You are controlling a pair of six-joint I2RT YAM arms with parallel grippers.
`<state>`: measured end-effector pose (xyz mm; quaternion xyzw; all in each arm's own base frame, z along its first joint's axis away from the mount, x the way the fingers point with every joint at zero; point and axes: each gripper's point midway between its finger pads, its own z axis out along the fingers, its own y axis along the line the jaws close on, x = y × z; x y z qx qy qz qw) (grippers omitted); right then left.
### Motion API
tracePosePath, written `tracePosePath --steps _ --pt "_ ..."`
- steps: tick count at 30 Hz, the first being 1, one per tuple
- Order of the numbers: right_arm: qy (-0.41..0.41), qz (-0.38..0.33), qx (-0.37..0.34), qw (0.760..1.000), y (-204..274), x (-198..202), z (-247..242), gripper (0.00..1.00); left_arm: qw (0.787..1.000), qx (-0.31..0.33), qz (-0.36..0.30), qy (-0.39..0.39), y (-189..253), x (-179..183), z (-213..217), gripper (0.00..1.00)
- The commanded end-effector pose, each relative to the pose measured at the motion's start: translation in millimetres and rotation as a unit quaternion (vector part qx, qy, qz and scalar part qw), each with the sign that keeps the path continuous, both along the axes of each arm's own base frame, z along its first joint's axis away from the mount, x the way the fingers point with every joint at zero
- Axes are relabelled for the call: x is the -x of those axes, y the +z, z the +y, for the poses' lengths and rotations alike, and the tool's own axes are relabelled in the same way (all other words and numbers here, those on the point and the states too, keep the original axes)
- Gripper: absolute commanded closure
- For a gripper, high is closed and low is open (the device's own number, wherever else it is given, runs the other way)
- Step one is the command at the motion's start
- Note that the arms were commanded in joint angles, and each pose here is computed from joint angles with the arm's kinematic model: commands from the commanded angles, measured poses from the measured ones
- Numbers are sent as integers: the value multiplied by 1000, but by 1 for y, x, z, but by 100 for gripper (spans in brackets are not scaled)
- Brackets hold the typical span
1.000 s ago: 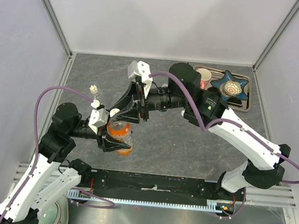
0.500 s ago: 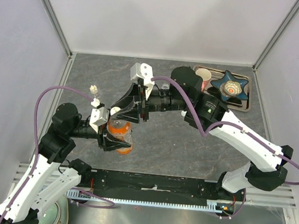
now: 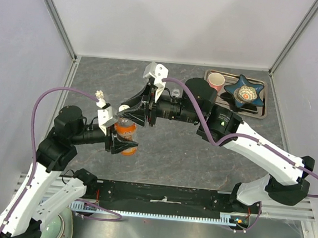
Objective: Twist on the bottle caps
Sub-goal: Screw the bottle cap onto the plastic bottle.
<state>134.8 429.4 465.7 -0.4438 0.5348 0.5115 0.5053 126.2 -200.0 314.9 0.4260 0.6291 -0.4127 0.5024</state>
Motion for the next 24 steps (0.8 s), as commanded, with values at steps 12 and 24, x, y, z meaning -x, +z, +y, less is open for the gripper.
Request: tracePosePath --steps 12,24 --pt "-217 103 267 933 -162 -16 -11 100 987 47 -125 90 49 -39 10 98" --pt "-377 102 248 887 -182 -45 -1 92 976 58 -127 165 29 -64 21 98"
